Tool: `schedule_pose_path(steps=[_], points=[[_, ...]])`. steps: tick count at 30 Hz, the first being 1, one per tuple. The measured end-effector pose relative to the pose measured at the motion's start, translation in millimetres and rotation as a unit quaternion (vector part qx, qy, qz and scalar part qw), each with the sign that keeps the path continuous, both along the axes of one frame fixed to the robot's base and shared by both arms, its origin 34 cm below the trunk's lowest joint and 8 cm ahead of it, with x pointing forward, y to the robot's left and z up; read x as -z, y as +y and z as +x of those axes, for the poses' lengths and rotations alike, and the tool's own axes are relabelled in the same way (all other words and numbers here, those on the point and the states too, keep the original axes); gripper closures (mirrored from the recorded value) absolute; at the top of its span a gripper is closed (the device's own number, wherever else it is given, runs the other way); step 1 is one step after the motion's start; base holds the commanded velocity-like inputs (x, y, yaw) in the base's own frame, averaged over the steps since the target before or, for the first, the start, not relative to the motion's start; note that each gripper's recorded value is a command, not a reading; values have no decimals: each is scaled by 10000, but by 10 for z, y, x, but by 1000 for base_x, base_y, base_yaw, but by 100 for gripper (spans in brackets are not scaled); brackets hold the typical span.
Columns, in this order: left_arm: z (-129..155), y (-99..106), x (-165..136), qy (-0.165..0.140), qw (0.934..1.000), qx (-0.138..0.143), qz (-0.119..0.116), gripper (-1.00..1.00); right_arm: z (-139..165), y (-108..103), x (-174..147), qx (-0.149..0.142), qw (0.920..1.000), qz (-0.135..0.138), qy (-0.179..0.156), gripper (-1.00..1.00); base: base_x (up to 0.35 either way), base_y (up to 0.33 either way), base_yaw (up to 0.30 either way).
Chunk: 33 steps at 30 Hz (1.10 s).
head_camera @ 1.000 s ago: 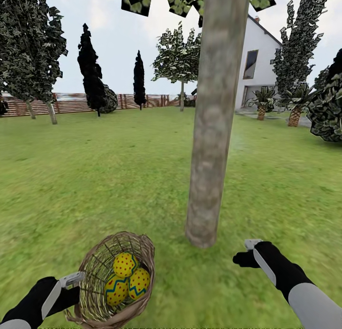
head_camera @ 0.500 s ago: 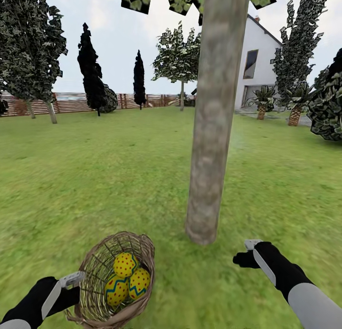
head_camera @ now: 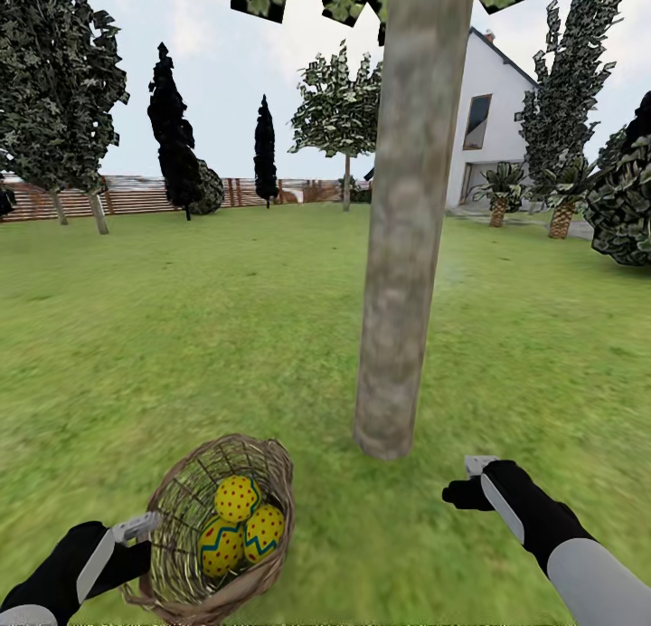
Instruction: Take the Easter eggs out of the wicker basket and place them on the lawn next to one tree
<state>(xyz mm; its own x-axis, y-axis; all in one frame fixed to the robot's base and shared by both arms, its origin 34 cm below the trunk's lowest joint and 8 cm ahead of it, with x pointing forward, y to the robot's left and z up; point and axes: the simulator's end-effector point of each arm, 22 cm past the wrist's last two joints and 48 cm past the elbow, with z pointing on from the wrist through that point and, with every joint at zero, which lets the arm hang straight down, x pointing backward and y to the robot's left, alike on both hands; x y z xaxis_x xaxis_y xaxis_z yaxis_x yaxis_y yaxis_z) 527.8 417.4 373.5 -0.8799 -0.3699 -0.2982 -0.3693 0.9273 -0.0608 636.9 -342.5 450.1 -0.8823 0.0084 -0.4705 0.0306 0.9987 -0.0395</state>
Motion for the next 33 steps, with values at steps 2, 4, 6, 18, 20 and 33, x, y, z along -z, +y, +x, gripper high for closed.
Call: schedule_pose_path(steps=[2, 4, 6, 18, 20, 33], points=[[14, 0, 0, 5, 10000, 33, 9, 100, -9, 0, 43, 0, 10000, -1, -3, -100, 0, 0, 0], [14, 0, 0, 5, 10000, 33, 10, 100, -8, 3, 43, -2, 10000, -3, -4, -100, 0, 0, 0], [13, 1, 1, 4, 10000, 32, 8, 100, -65, 9, 119, 17, 10000, 1, 96, -100, 0, 0, 0], [74, 25, 12, -173, 9997, 73, 148, -100, -76, 6, 142, 25, 9999, -8, 106, -100, 0, 0, 0], [62, 34, 19, -151, 9997, 88, 174, -100, -75, 8, 142, 24, 9999, -7, 106, -100, 0, 0, 0], [37, -74, -92, -48, 10000, 32, -11, -100, -34, 13, -47, 24, 9999, -5, 120, -100, 0, 0, 0]])
